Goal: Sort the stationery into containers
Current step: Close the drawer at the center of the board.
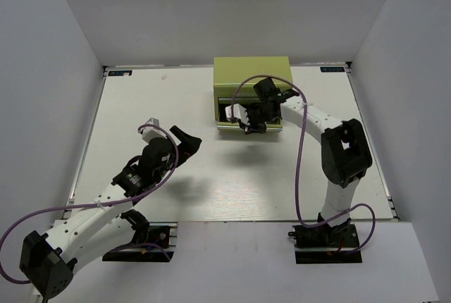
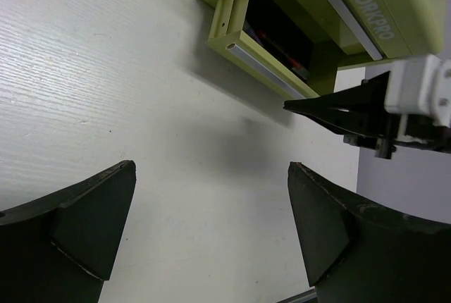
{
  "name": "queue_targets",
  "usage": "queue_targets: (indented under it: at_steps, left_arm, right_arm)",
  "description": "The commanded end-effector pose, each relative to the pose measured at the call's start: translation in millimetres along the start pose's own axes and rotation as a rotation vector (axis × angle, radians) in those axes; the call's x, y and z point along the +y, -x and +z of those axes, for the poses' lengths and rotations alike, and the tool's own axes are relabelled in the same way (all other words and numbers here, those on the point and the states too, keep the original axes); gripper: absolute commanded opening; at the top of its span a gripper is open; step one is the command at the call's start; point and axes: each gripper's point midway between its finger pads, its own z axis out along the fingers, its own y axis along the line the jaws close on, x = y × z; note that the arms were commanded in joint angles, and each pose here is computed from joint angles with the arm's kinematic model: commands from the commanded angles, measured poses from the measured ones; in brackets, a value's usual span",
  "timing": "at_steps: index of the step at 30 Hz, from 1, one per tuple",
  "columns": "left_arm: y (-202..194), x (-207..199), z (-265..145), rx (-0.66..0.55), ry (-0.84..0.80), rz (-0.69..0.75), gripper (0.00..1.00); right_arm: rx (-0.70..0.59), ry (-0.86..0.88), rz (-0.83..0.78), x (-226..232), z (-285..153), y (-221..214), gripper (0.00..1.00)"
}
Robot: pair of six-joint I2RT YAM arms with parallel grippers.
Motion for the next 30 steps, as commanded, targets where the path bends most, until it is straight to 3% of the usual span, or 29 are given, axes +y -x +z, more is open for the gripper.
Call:
queue_targets:
  at_steps: [1, 5, 11, 17, 21, 24, 25, 27, 28, 30]
  left_arm:
    - [3.2, -5.3, -1.1, -0.006, -0.02, 0.005, 0.99]
    - [3.2, -5.3, -1.1, -0.006, -0.02, 0.005, 0.99]
    - [8.1, -4.7, -3.8, -0.027, -0.018, 0.002, 0.99]
    - [8.1, -4.7, -3.8, -0.027, -0.018, 0.002, 0.99]
    - [10.8, -5.5, -4.5, -0.035, -0.013, 0.002, 0.99]
    - [13.1, -7.0, -8.5, -0.041, -0.023, -0.002, 0.99]
    - [13.1, -7.0, -8.5, -0.041, -0.023, -0.002, 0.99]
    - [15.0, -7.8, -12.2, -0.045, -0.031, -0.005, 0.99]
    - [12.2, -3.7, -11.0, -0.04, -0.022, -0.001, 0.99]
    - [15.7, -7.2, -15.1, -0.051, -0.041, -0.009, 0.99]
  right_arm:
    - [0.054, -0.101, 0.004, -23.8, 10.9, -10.5, 0.0]
    - [0.168, -0.253, 0.08, -55.0, 16.7, -33.8, 0.0]
    - [0.23, -0.591, 0.067, -122.8, -3.0, -39.3, 0.0]
    - [0.277, -0.704, 0.075, -155.2, -11.9, -45.0, 0.0]
    - [0.281, -0.736, 0.091, -160.4, -13.1, -47.3, 0.1]
    - [0.285, -0.706, 0.121, -152.7, -15.9, -49.3, 0.1]
    - [0.183, -0.646, 0.105, -145.9, -17.1, -25.2, 0.12]
    - [0.164, -0.511, 0.137, -109.9, -8.5, -26.3, 0.13]
    - [0.08, -0.412, 0.143, -85.8, 3.5, -19.3, 0.15]
    - [-0.011, -0.43, 0.105, -71.2, -29.5, 15.9, 0.22]
